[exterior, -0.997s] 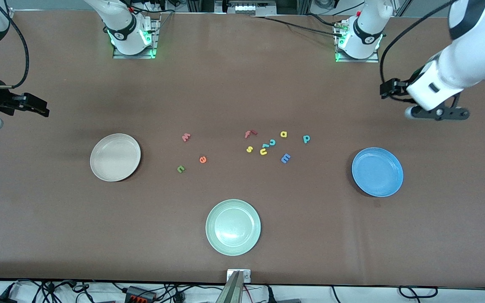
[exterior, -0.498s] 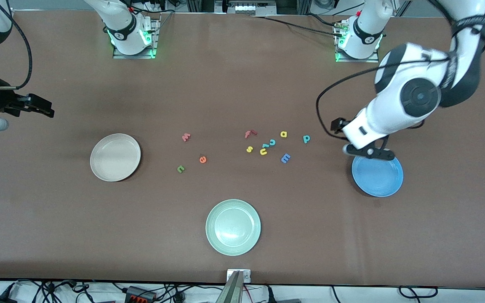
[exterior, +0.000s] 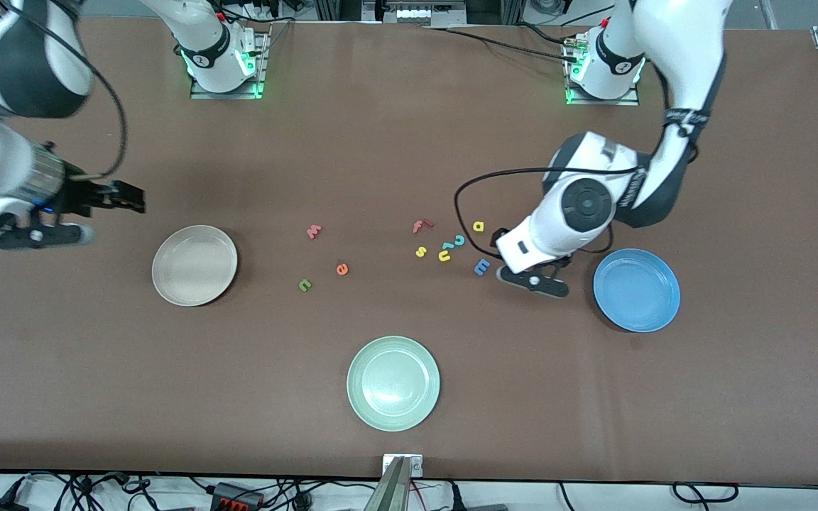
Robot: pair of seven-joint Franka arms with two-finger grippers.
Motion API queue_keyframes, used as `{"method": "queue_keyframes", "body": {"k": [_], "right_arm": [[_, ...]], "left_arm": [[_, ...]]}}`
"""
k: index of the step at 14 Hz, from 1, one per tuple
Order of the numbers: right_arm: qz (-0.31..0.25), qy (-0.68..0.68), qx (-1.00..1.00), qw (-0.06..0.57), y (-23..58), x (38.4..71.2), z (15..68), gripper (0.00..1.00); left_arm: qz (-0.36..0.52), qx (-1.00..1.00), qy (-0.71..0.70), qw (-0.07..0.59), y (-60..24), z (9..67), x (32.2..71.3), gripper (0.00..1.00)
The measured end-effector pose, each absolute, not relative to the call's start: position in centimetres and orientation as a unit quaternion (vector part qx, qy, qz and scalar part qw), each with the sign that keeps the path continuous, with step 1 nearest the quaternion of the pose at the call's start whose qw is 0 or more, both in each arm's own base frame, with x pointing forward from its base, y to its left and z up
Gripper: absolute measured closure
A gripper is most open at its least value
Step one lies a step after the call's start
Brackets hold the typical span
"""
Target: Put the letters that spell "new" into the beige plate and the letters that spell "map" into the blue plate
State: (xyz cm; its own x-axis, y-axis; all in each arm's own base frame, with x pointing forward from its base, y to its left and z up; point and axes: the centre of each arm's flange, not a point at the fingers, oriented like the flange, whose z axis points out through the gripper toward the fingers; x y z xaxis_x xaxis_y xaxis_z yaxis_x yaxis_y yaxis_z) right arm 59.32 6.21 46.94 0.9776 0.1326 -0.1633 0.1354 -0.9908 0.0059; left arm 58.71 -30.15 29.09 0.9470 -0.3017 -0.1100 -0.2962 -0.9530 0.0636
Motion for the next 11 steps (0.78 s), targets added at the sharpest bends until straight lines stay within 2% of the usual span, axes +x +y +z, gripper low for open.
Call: {"method": "queue_keyframes", "body": {"k": [3, 6, 7, 8, 10, 11], "right_arm": [[-0.084, 0.098, 0.992, 0.001, 11.1, 60.7, 41.7, 0.00], [-0.070, 0.121, 0.990, -0.004, 15.6, 61.8, 36.5, 0.00], [-0.065, 0.121, 0.991, -0.002, 16.9, 62.0, 35.0, 0.00], [-0.061, 0.118, 0.991, -0.001, 18.1, 62.0, 33.5, 0.00], [-0.047, 0.095, 0.994, 0.001, 20.7, 61.4, 30.7, 0.00], [-0.042, 0.079, 0.996, 0.002, 22.1, 60.8, 29.3, 0.00]], "left_arm": [[-0.047, 0.976, -0.210, -0.014, -33.5, 25.3, 57.3, 0.00], [-0.035, 0.973, -0.228, -0.012, -35.0, 22.2, 56.7, 0.00], [-0.034, 0.973, -0.229, -0.010, -34.9, 21.1, 56.7, 0.04], [-0.032, 0.973, -0.230, -0.009, -34.7, 20.0, 56.8, 0.04], [-0.033, 0.971, -0.235, -0.007, -34.6, 18.5, 56.8, 0.17], [-0.033, 0.971, -0.237, -0.006, -34.7, 18.2, 56.7, 0.18]]}}
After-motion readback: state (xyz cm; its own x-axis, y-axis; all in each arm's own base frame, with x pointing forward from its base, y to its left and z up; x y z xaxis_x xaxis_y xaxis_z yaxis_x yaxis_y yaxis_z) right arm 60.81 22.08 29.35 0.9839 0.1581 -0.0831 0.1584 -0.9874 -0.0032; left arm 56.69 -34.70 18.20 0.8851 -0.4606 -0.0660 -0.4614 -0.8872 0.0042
